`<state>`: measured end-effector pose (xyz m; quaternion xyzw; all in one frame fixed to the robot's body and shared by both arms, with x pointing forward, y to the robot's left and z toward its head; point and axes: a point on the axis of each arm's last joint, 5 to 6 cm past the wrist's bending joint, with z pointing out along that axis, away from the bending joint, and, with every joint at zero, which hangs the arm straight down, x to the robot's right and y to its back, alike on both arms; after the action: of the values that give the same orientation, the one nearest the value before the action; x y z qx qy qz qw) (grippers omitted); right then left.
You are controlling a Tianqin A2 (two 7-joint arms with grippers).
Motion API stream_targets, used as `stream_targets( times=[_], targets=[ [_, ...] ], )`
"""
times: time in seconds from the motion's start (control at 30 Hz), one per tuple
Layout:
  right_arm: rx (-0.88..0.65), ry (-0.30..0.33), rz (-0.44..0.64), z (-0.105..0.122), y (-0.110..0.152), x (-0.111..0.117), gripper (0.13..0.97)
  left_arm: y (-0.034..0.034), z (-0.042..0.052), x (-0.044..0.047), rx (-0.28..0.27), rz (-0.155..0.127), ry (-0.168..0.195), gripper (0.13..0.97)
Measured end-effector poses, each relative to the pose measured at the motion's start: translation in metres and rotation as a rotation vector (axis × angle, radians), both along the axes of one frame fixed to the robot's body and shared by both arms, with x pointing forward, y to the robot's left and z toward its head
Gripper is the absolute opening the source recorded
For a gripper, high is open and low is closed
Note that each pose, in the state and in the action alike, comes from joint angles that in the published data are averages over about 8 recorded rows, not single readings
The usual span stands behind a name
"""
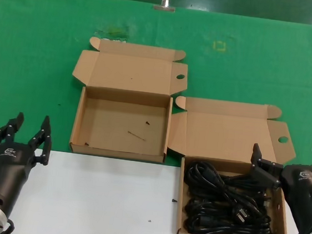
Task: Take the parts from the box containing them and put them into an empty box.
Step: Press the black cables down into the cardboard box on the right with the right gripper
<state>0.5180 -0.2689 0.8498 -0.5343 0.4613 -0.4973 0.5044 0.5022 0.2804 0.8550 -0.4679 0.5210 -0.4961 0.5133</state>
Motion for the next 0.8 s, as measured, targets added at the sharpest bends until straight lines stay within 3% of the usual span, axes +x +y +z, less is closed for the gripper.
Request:
stream_targets(
  times=[0.13, 0.43, 0.8],
  targets=[
    [0.0, 0.0, 0.0, 0.0, 0.0, 0.0, 0.966, 0.0, 0.0, 0.0, 0.0, 0.0, 0.0, 0.374],
    [0.0, 0.0, 0.0, 0.0, 0.0, 0.0, 0.966, 0.0, 0.0, 0.0, 0.0, 0.0, 0.0, 0.231],
    [-0.025, 0.003, 0.028, 0.0048, -0.0092, 0.0005, 0.966, 0.0, 0.0, 0.0, 0.0, 0.0, 0.0, 0.153]
  ],
)
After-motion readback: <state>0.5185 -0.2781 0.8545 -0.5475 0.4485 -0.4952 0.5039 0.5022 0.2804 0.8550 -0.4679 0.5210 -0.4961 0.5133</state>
